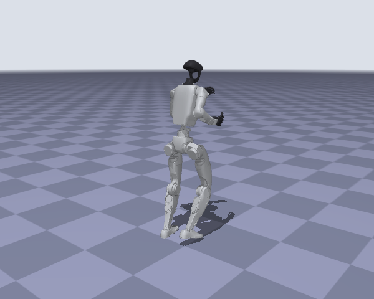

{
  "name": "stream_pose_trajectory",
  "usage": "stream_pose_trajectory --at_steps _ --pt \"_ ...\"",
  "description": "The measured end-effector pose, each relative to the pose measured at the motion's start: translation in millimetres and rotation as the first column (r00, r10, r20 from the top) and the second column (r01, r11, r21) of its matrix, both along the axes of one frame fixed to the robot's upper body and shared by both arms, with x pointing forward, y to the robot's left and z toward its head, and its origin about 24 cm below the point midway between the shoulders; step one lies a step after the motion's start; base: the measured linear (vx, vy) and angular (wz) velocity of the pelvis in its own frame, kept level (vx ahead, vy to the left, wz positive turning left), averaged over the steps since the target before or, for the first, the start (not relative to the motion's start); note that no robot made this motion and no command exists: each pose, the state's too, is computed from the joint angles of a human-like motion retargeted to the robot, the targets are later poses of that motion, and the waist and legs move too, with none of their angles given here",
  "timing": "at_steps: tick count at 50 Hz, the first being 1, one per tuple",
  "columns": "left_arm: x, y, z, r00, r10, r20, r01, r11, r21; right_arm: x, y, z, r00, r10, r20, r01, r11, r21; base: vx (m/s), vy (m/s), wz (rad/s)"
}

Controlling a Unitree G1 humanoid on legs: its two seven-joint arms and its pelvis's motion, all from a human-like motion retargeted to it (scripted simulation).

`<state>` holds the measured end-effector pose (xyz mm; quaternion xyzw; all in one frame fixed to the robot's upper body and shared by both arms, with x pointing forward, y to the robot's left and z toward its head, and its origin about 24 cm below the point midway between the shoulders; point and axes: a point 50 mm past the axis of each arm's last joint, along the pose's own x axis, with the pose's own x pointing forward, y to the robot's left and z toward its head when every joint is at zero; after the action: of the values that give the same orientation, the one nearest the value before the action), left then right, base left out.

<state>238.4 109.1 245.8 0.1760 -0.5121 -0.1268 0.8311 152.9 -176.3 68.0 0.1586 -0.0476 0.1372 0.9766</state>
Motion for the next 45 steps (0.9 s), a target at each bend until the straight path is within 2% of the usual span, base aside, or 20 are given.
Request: stream_pose_trajectory --at_steps 5,8,10,13,15,17,18,20,22,24,27,30,31,32,34,35,37,40,43,45 --pt "-11 -7 38 0.991 0.001 0.131 0.022 0.985 -0.169 -20 -36 3 0.991 -0.019 -0.135 -0.004 0.986 -0.168 1.18 -0.2 1.53" --pt "-15 0 32 0.991 0.026 0.131 -0.01 0.993 -0.12 -21 -42 2 0.994 -0.009 -0.111 -0.027 0.948 -0.317 1.18 -0.33 0.1" --pt "-16 10 15 0.998 0.019 0.061 -0.013 0.995 -0.103 -12 -41 4 0.998 -0.005 -0.056 -0.017 0.921 -0.389 1.05 -0.26 -0.41" --pt "-3 29 -42 0.97 0.092 -0.226 -0.115 0.989 -0.095 20 -31 -9 0.998 -0.063 -0.026 0.052 0.948 -0.312 0.95 -0.19 -0.43" --pt "-3 51 -103 0.856 0.203 -0.475 -0.245 0.969 -0.028 48 -18 -14 0.994 -0.106 -0.001 0.102 0.965 -0.243 0.98 -0.14 -0.77" --pt "-26 69 -151 0.713 0.219 -0.667 -0.295 0.956 -0.001 69 3 13 0.986 -0.096 0.136 0.117 0.981 -0.154 0.99 -0.09 -0.76" --pt "-40 73 -166 0.658 0.173 -0.733 -0.275 0.961 -0.02 76 18 35 0.972 -0.059 0.23 0.081 0.993 -0.088 0.98 -0.06 -0.61" --pt "-73 91 -174 0.576 0.102 -0.811 -0.267 0.961 -0.069 74 36 80 0.915 -0.018 0.402 -0.004 0.998 0.055 1.05 -0.01 -0.61" --pt "-99 112 -171 0.502 0.109 -0.858 -0.278 0.96 -0.041 64 46 113 0.847 0.023 0.531 -0.097 0.989 0.112 1.13 0.09 -0.3" --pt "-119 132 -168 0.423 0.124 -0.898 -0.289 0.957 -0.004 54 53 131 0.79 0.104 0.604 -0.218 0.969 0.118 1.15 0.16 0.39" --pt "-136 150 -170 0.335 0.131 -0.933 -0.292 0.956 0.029 42 64 140 0.711 0.257 0.654 -0.369 0.929 0.037 1.09 0.14 1.42" --pt "-119 160 -152 0.444 0.264 -0.856 -0.399 0.914 0.074 42 59 156 0.649 0.233 0.724 -0.296 0.954 -0.042 0.88 0.05 2.06" --pt "-104 158 -146 0.509 0.292 -0.81 -0.444 0.895 0.044 47 57 162 0.642 0.2 0.74 -0.254 0.966 -0.04 0.73 -0.01 1.96" --pt "-87 152 -141 0.563 0.288 -0.775 -0.453 0.892 0.002 54 54 166 0.645 0.174 0.744 -0.219 0.975 -0.038 0.67 -0.03 1.87" --pt "-46 125 -137 0.652 0.175 -0.738 -0.351 0.932 -0.089 79 49 155 0.725 0.12 0.678 -0.144 0.989 -0.022 0.63 -0.06 2.09" --pt "-25 112 -128 0.705 0.141 -0.695 -0.316 0.94 -0.13 94 42 141 0.787 0.056 0.614 -0.072 0.997 0.001 0.58 -0.08 2.56" --pt "15 90 -97 0.806 0.28 -0.521 -0.349 0.936 -0.037 113 8 106 0.859 -0.149 0.489 0.192 0.981 -0.039 0.55 -0.09 3.06" --pt "13 27 -37 0.961 0.021 -0.275 -0.086 0.971 -0.224 92 -31 76 0.863 -0.324 0.387 0.355 0.935 -0.008 0.51 -0.13 3.77" --pt "-29 0 -7 0.98 -0.185 -0.074 0.174 0.976 -0.127 56 -42 56 0.913 -0.294 0.283 0.281 0.956 0.087 0.5 -0.22 4.47" --pt "-50 -6 0 0.957 -0.287 -0.038 0.283 0.956 -0.07 38 -50 40 0.939 -0.292 0.183 0.283 0.956 0.078 0.47 -0.33 4.93"
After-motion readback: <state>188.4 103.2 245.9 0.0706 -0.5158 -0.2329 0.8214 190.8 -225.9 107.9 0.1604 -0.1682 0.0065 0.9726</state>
